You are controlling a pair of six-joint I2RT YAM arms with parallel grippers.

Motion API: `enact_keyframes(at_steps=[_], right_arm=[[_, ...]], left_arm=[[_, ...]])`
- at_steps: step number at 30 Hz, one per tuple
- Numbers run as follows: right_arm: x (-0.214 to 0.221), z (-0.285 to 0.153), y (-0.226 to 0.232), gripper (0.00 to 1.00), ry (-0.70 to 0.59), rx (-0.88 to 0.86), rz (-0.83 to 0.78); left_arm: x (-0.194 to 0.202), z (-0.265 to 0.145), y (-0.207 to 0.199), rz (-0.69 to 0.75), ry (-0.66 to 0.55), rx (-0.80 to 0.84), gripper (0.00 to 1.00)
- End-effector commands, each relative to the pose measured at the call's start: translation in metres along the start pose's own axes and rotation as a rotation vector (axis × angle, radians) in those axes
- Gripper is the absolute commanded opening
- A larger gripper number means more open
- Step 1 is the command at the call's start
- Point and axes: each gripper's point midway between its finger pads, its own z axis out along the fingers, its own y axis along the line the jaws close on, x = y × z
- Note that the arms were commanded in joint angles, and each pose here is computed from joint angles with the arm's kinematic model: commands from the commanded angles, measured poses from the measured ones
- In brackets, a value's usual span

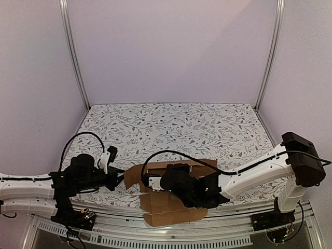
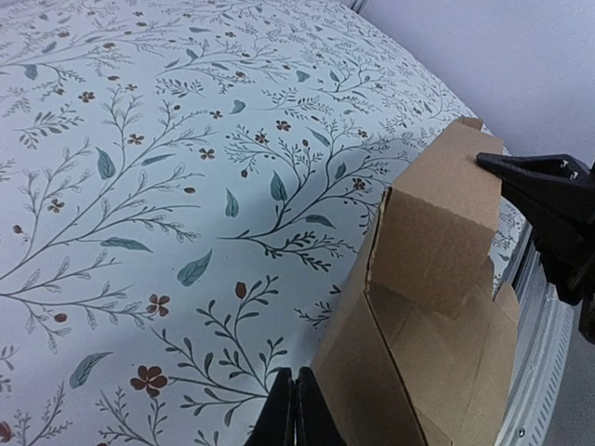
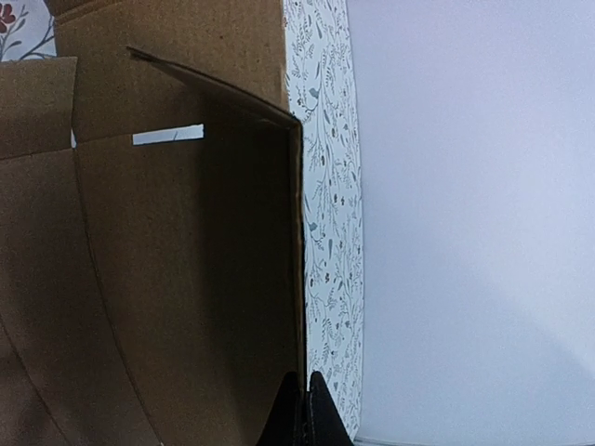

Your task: Fold the paper box

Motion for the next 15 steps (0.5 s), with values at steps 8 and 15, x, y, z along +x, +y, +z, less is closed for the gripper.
enact_keyframes(at_steps=[8, 15], right_arm=[[-0.01, -0.004, -0.019, 0.0, -0.02, 0.163, 0.028], [-0.009, 0.0, -0.014, 0.0, 0.0, 0.171, 0.014]], left_arm=[[0.023, 0.024, -0.016, -0.04, 0.093, 0.123, 0.0], [0.012, 0.035, -0.029, -0.03, 0.094, 0.162, 0.0]])
